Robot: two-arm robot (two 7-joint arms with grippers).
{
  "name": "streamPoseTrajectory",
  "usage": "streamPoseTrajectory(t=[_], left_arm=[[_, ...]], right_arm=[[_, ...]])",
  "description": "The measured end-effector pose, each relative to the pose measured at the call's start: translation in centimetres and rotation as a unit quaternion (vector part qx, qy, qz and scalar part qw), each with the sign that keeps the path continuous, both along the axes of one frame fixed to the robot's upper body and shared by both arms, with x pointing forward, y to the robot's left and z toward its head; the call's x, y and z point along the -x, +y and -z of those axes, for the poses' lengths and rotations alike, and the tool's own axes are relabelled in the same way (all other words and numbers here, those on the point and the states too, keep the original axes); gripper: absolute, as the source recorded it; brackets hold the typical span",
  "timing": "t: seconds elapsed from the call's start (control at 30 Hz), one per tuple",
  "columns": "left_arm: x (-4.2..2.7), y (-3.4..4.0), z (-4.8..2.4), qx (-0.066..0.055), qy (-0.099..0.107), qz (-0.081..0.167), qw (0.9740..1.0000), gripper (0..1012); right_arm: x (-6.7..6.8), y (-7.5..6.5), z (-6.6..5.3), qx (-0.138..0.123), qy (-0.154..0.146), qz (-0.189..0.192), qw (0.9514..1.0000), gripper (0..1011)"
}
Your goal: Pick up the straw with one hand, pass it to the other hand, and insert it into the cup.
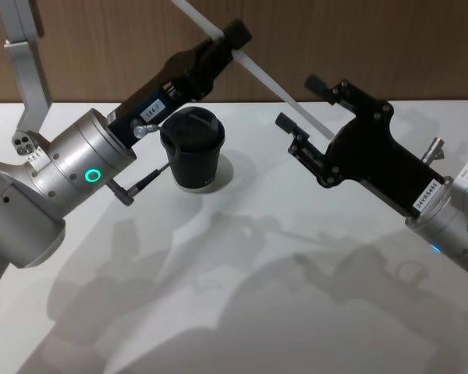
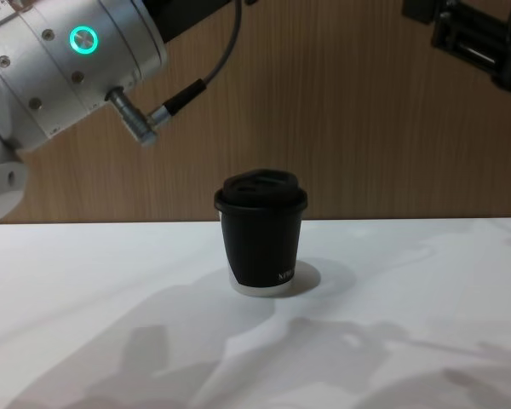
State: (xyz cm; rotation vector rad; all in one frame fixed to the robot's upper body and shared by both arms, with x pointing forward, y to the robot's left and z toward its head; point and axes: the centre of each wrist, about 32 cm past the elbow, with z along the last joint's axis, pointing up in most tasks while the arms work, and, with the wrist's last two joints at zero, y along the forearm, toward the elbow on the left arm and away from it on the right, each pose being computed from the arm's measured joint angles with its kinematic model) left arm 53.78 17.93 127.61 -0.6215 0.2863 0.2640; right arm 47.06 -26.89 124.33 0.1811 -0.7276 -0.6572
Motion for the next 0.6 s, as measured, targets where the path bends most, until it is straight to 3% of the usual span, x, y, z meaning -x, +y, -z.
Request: streamPoseTrajectory(t=[0.27,0.3,0.43,0.6], left_arm=[[0.33,0.34,-0.13,-0.021,-0.012,-0.029,0.9993,6],[0.38,0.38,-0.15,-0.024,-0.014,-0.034,0.999,6],[0.65,0.64,-0.26,-0.038,-0.022,-0.055,0.9975,7],[1.1,1.08,-0.49,-0.064,-0.037,-0.09,0.9932,7]], right_arm=[[0.0,0.0,0.0,0.0,0.0,0.0,1.0,752],[0.0,0.0,0.0,0.0,0.0,0.0,1.0,752],[0.0,0.0,0.0,0.0,0.0,0.0,1.0,893],[0.0,0.0,0.0,0.0,0.0,0.0,1.0,1000]])
